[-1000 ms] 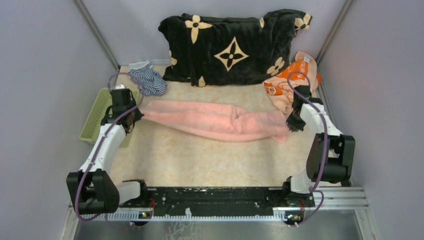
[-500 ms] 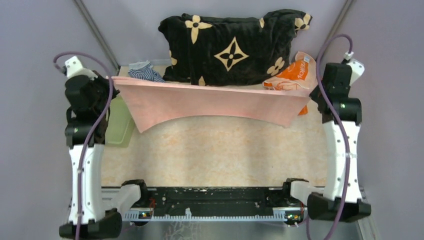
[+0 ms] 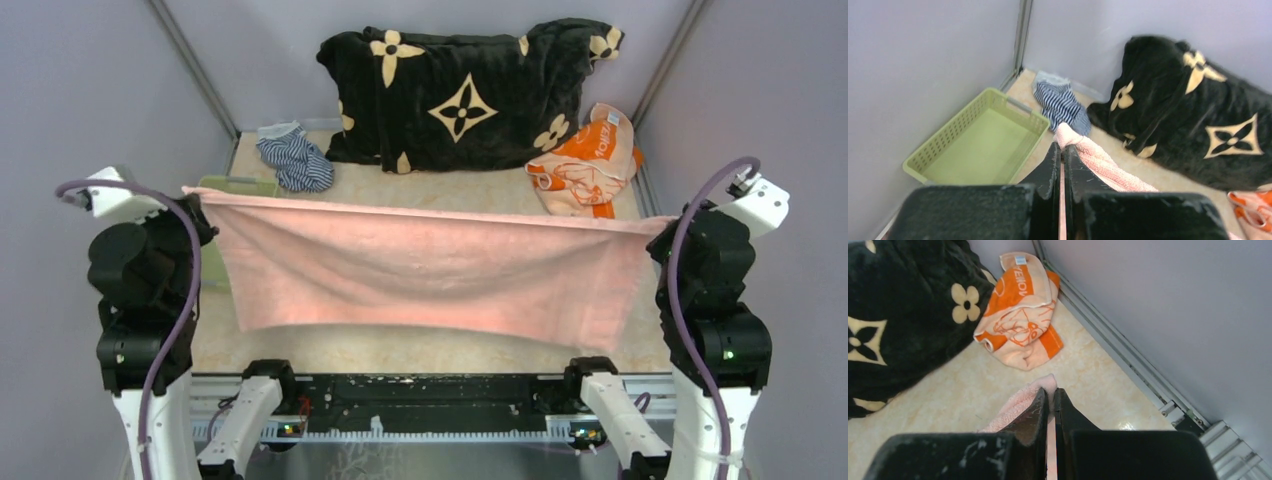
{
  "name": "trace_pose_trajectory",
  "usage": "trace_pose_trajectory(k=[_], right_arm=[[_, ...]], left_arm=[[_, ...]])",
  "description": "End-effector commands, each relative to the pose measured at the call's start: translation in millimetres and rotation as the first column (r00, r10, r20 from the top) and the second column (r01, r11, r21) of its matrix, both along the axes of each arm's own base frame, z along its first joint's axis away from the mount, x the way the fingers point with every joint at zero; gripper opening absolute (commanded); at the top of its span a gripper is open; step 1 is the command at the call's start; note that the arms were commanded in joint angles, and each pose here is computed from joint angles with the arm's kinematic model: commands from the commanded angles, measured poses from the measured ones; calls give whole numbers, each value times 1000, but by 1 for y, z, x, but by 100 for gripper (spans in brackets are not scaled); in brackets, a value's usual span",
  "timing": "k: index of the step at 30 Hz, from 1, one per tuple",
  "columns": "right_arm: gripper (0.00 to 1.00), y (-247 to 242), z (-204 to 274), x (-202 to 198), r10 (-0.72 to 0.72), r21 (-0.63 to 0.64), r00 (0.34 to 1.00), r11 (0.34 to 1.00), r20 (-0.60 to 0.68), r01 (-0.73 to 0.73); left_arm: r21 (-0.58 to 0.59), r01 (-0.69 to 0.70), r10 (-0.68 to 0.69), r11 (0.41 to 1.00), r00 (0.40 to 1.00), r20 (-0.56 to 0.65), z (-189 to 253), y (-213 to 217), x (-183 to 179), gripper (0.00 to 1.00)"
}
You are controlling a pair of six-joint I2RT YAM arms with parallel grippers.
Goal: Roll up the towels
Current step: Flatten out the towel at the center of the board.
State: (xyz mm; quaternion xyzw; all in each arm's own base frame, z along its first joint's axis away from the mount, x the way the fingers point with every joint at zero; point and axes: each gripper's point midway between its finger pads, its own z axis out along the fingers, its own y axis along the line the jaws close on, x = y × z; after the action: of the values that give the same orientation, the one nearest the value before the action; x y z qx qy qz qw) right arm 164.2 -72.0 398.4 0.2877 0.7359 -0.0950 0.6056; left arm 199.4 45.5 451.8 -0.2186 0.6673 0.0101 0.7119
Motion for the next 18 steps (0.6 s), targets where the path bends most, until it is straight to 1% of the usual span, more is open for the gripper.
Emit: trace_pose_trajectory(k=[1, 5, 8, 10, 12, 13, 14, 15, 18], right_arm=[[0, -15, -29, 25, -85, -74, 981, 995, -173, 73], [0, -11, -90, 68, -88, -71, 932, 995, -352, 67], [0, -11, -140, 103, -93, -42, 903, 996, -420, 84], [0, -14, -178, 125, -77, 4, 883, 996, -462, 89], [0, -18, -215, 145, -60, 87, 853, 989, -518, 122], [0, -18, -222, 154, -53, 107, 857, 986, -513, 125], [0, -20, -237, 164, -49, 116, 843, 985, -535, 131], [0, -20, -245, 174, -42, 124, 843, 984, -536, 128], [0, -23, -254, 202, -28, 136, 856, 984, -517, 114]], left_arm=[[23, -22, 26, 999, 978, -209, -62, 5, 43, 0], [-3, 29, -28, 1000, 928, -373, -134, -4, 87, 0], [-35, 68, -76, 997, 878, -472, -186, -13, 118, 0], [-57, 79, -97, 995, 844, -528, -219, -17, 138, 0], [-77, 72, -103, 994, 814, -572, -248, -18, 159, 0], [-87, 68, -107, 994, 798, -593, -262, -18, 169, 0], [-98, 75, -119, 992, 790, -602, -272, -20, 180, 0], [-122, 85, -143, 989, 763, -630, -291, -23, 191, 0], [-169, 100, -187, 981, 735, -652, -309, -29, 222, 0]])
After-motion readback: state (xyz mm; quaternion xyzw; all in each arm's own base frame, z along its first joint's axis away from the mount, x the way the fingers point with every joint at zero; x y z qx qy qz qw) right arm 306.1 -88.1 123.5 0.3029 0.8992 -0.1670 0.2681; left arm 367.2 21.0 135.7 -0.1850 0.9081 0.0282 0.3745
